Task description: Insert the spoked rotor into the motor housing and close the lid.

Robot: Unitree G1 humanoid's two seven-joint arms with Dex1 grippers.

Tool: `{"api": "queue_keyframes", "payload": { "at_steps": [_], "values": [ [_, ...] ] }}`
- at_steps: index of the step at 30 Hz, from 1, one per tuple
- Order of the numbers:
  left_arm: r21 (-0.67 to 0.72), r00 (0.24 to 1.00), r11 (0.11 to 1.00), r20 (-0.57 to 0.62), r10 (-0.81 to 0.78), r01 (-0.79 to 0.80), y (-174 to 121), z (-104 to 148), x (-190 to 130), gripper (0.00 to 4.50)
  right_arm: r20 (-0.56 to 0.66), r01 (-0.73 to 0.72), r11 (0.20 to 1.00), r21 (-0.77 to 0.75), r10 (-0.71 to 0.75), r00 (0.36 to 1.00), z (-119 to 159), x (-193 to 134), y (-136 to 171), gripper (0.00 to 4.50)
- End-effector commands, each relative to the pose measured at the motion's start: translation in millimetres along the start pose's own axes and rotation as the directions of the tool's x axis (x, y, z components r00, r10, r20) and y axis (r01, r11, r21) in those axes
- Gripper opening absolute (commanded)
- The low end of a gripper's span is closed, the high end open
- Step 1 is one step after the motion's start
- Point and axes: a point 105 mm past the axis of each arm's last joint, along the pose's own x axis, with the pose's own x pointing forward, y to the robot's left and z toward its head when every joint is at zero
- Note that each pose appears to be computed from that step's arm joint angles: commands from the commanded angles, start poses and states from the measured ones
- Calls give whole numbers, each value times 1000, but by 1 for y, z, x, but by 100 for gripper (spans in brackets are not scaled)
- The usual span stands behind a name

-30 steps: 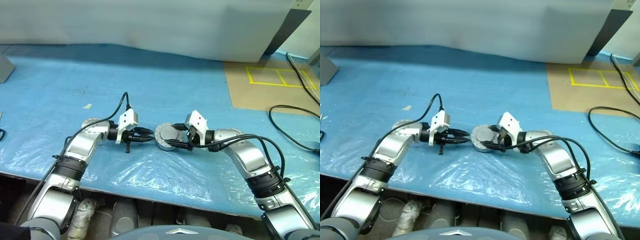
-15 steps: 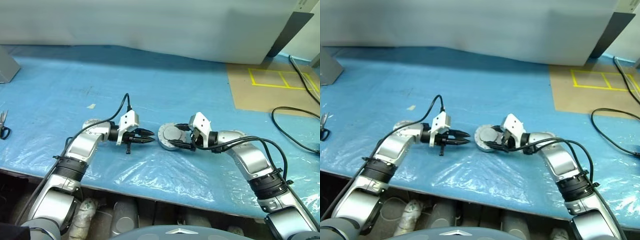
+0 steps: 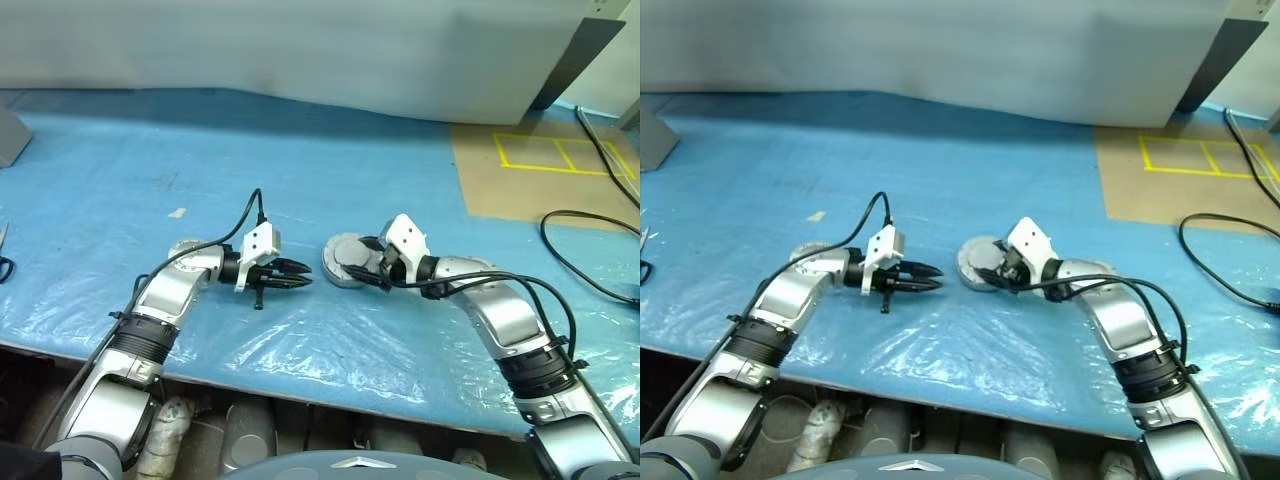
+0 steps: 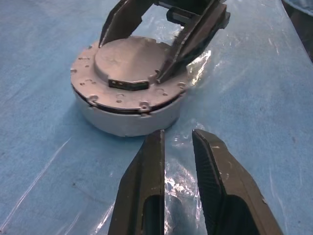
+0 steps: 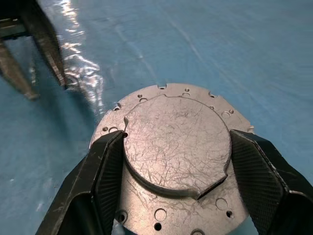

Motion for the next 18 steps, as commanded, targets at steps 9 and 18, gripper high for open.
{"api": "queue_keyframes", "payload": {
  "at_steps": [9, 18],
  "values": [
    [38, 1000, 999, 17, 0, 0, 0, 7, 0, 95, -44, 36, 976, 215, -27, 999, -4, -16, 1, 297],
    [44, 1000, 999, 17, 4, -5, 3, 7, 0, 95, -105, 78, 987, 141, -63, 992, -25, -9, 6, 297]
  ]
}}
